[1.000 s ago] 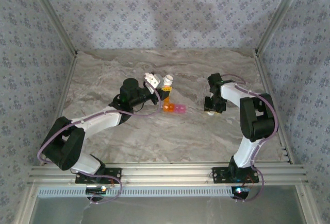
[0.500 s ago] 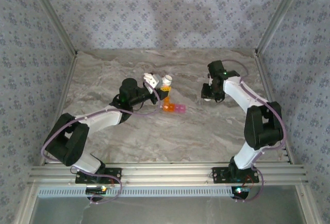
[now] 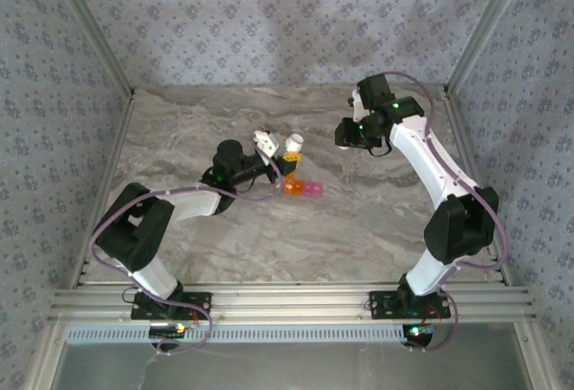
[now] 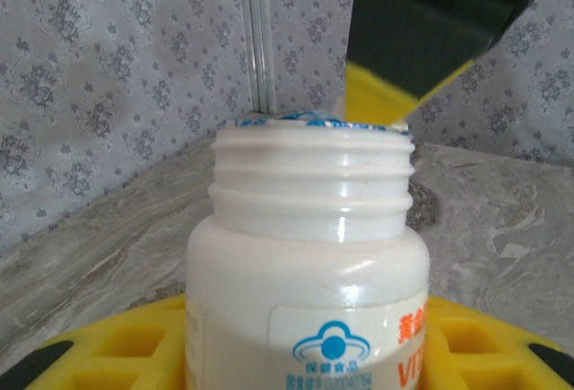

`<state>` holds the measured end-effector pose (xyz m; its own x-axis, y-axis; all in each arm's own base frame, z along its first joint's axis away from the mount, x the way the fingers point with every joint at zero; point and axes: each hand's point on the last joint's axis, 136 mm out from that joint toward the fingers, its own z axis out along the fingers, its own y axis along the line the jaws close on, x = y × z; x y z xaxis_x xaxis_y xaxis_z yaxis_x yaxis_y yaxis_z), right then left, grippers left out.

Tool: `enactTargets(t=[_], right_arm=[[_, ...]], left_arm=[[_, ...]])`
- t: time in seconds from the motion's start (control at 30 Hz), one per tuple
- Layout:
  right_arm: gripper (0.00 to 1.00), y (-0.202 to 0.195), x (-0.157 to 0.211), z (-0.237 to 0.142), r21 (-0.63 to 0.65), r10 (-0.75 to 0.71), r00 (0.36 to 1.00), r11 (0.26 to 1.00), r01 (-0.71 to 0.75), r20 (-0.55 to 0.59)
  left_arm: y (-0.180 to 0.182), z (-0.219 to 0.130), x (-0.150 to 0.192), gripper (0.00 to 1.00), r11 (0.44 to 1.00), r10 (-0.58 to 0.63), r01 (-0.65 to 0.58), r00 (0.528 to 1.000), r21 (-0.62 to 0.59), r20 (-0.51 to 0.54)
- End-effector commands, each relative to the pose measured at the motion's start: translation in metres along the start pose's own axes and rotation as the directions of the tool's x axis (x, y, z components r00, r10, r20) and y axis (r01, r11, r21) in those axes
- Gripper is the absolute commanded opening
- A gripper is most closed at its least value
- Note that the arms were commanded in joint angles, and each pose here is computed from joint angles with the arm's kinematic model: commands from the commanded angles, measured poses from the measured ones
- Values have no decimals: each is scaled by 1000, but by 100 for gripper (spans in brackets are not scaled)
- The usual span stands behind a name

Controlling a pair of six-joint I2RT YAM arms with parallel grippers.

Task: Sort the pills into containers

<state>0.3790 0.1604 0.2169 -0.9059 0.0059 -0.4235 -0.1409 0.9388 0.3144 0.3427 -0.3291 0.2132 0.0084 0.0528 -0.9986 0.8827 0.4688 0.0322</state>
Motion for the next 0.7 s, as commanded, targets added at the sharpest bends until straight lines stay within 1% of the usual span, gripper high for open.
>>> enactTargets(t=[0.0, 0.23, 0.43, 0.67], right_arm=[[32, 21, 5, -17, -87, -33, 999, 996, 30, -38], [32, 37, 0, -27, -149, -101, 992, 985, 90, -69], [32, 52, -4, -31, -219, -162, 982, 966, 136, -102], [32, 71, -9, -39, -327, -231, 966, 927, 182, -117]], left_arm=[[1, 0, -4, 0, 1000, 2, -2, 999, 4, 54], [-3, 4, 10, 0, 999, -4, 3, 1000, 36, 22], [-8, 10, 9, 0, 996, -4, 2, 1000, 87, 18], [-13, 19, 4, 0, 989, 15, -16, 1000, 146, 10]])
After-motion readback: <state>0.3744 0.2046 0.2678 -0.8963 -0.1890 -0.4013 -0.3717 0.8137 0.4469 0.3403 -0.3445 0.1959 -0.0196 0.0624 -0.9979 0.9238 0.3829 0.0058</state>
